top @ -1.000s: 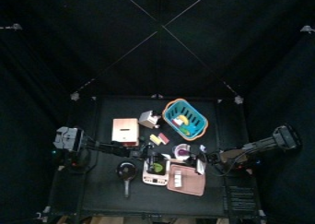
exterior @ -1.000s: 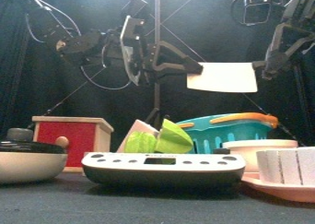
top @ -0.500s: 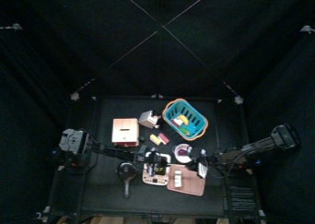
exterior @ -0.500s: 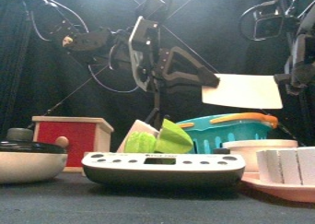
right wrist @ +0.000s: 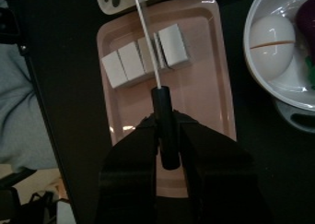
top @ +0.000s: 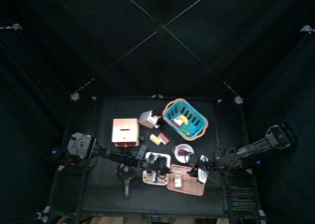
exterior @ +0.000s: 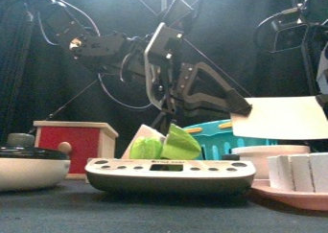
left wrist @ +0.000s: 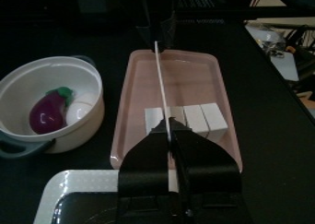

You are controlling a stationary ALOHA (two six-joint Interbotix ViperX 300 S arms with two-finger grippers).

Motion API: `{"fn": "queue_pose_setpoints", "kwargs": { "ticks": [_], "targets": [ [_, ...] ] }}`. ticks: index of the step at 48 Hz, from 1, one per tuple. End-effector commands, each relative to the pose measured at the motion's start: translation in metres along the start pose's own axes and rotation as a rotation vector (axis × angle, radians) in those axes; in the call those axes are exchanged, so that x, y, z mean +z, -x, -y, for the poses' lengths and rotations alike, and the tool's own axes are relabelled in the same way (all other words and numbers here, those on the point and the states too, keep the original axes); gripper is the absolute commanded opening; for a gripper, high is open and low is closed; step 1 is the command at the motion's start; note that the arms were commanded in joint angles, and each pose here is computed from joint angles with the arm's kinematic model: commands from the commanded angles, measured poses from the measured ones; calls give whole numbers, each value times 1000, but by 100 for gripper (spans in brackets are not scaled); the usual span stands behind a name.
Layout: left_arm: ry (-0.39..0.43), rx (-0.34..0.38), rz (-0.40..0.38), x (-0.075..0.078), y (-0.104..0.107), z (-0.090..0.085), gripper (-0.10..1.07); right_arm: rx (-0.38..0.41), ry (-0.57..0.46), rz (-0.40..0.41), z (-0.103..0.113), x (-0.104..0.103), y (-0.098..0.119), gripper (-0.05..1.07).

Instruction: Cut sushi roll

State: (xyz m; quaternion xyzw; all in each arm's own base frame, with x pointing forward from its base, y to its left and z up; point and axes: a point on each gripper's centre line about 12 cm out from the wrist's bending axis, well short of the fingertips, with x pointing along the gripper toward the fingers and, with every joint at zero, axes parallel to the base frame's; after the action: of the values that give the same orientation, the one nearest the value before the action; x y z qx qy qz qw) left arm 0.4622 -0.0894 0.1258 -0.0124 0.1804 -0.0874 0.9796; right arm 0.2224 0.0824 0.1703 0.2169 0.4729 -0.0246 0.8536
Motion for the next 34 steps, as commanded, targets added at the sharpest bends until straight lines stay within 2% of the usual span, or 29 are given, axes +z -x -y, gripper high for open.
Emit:
{"fn": "queue_pose_setpoints", "kwargs": {
  "ticks": [1, 9, 34],
  "targets": [
    [-3, -18, -7, 3, 0, 11, 29, -7, 0, -10, -2, 0, -3, 42],
    [-6, -25, -37, -2, -3, 15, 29, -27, 3, -35, 0, -3, -10, 42],
    [-2, -21, -46, -6, -6, 14, 29, -37, 12, -32, 2, -2, -11, 42]
  ]
}}
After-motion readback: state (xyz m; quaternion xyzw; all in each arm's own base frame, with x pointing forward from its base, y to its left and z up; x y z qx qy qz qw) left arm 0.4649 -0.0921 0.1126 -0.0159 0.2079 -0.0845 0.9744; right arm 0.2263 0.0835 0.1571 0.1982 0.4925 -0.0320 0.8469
